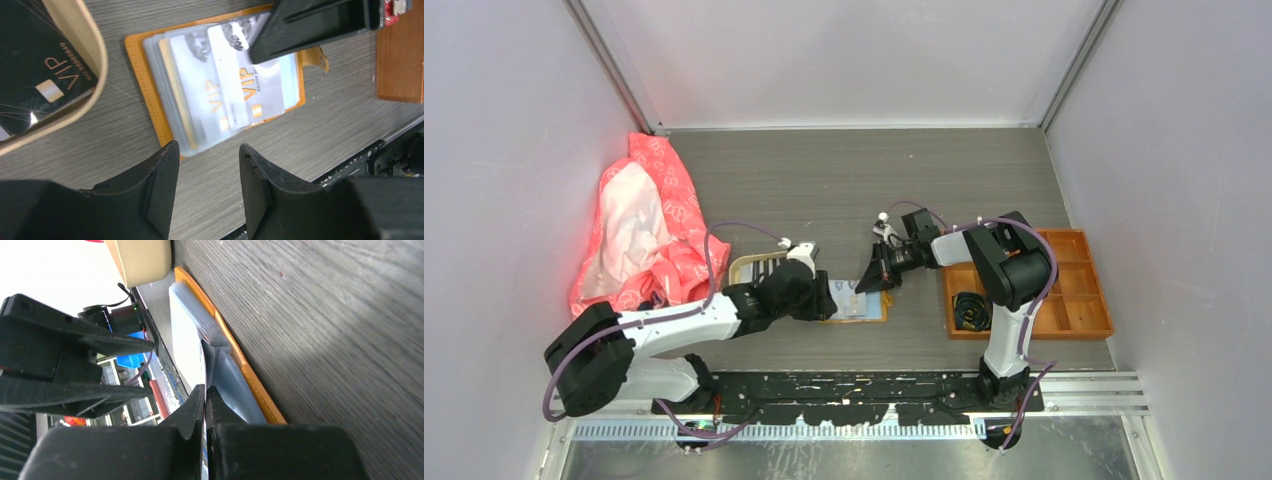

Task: Put the credit cards into the card holder
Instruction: Insert the credit card into the card holder.

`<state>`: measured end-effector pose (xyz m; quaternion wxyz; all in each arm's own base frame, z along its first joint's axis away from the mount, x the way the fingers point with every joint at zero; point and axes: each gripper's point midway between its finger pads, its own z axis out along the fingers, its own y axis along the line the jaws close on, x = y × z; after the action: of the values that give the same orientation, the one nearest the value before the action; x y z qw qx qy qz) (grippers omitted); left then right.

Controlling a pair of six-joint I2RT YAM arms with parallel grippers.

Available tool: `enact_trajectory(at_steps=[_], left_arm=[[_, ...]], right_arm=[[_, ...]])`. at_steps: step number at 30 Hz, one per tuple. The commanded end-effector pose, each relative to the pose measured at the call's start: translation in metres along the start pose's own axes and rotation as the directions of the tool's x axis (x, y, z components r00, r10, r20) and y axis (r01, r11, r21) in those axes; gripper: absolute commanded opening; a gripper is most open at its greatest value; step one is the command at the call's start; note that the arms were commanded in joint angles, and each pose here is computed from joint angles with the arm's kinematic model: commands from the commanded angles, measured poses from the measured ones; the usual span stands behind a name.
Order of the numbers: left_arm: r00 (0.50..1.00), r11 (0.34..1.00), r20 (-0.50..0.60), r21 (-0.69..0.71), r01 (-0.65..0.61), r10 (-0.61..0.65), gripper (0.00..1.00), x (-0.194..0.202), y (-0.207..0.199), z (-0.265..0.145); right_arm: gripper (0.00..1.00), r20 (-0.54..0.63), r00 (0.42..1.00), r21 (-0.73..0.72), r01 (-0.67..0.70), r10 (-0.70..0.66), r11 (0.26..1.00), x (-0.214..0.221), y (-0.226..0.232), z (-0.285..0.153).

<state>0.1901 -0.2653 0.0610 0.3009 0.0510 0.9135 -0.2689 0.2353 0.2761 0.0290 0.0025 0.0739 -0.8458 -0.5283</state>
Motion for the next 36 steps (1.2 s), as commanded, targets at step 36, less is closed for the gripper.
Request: enact_trajectory(at_steps=[36], left_arm=[[0.995,0.983,-0.056,-0.154,-0.095,0.087,0.30,0.016,0.015,0.020]], right_arm=[[0.06,-0.019,0.999,0.005,0.045,-0.045,0.999,0.003,0.004,0.014]])
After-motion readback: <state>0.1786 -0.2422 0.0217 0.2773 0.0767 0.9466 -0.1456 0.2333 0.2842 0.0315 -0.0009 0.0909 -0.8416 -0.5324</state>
